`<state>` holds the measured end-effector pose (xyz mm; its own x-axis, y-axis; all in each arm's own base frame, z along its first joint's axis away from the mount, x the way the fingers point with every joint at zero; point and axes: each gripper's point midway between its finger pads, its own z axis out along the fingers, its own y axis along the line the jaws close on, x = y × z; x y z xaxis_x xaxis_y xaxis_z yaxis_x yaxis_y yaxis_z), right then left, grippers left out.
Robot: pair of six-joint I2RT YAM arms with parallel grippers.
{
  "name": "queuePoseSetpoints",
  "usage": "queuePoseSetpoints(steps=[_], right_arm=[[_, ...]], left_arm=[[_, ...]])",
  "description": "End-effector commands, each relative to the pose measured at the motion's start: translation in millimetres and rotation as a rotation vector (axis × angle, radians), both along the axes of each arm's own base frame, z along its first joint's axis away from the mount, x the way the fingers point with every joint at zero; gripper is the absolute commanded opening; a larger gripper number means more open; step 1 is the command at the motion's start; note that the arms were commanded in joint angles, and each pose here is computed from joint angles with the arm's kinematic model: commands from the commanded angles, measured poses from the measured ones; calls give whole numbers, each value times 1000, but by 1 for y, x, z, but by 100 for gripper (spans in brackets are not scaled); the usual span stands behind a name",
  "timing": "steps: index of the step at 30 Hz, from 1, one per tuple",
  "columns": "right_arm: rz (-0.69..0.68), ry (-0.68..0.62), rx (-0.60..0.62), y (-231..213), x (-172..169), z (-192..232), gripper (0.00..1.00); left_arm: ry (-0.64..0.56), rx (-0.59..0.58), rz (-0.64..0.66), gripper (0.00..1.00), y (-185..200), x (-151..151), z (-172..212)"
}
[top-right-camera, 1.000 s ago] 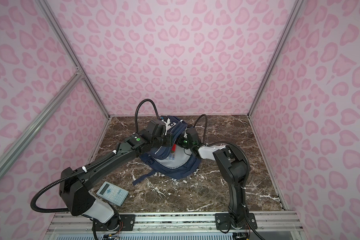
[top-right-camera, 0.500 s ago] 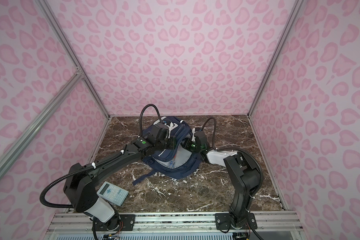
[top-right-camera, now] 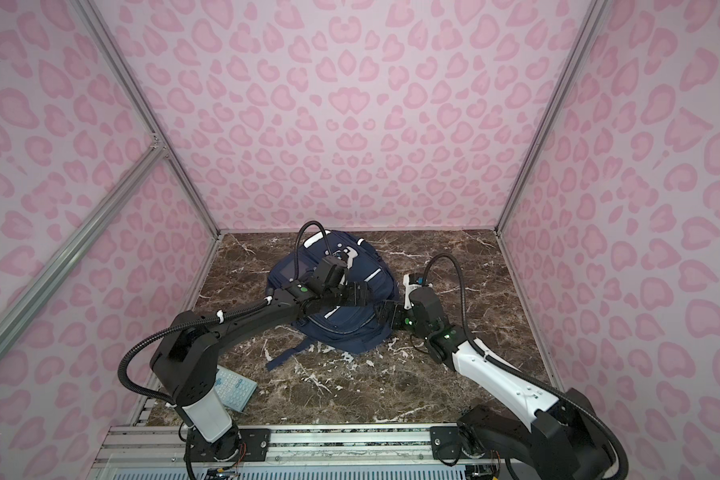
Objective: Pack the student bag
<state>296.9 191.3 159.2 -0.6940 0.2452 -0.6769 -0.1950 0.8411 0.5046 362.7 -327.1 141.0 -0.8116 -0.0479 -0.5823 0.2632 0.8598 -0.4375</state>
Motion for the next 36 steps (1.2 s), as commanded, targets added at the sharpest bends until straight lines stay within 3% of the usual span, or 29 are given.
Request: queuePoseSetpoints(steps=[1,7,10,16,19,21,27,29,30,31,33,35,36], right_arm=[[5,-13,-101,-11,-24,-9,100],[95,-189,-42,23,-58,7,100],[125,-215,-38,42,-66,2,100],[188,-182,-95,90,-75,-22,99],[256,-162,-102,124,-81,-32,95],[319,-133,-78,151,-84,-39,86],[392,-79,-25,204,-76,-56,67],[397,-62,-27,215,-69,-61,63],[401,-53,-27,220,-66,-64,61],[396,-44,-27,222,-62,-66,60],[374,-22,-27,221,-51,-73,57],[346,-5,-39,214,-39,-78,54],[326,3,-53,207,-32,-81,54]], left_arm=[[-29,-151,6,98,-6,0,31],[-32,-454,136,97,48,-6,62],[-49,-460,225,100,85,-11,55],[-47,-559,503,92,175,-12,23],[-43,-512,579,88,204,-8,5],[-28,-510,586,85,212,-1,-5],[9,-479,557,68,208,22,-30],[40,-456,568,67,209,26,-44],[41,-457,558,63,207,28,-47],[49,-455,555,54,206,30,-51],[64,-459,540,25,202,30,-54],[76,-462,532,7,200,25,-57],[83,-467,525,3,198,21,-57]])
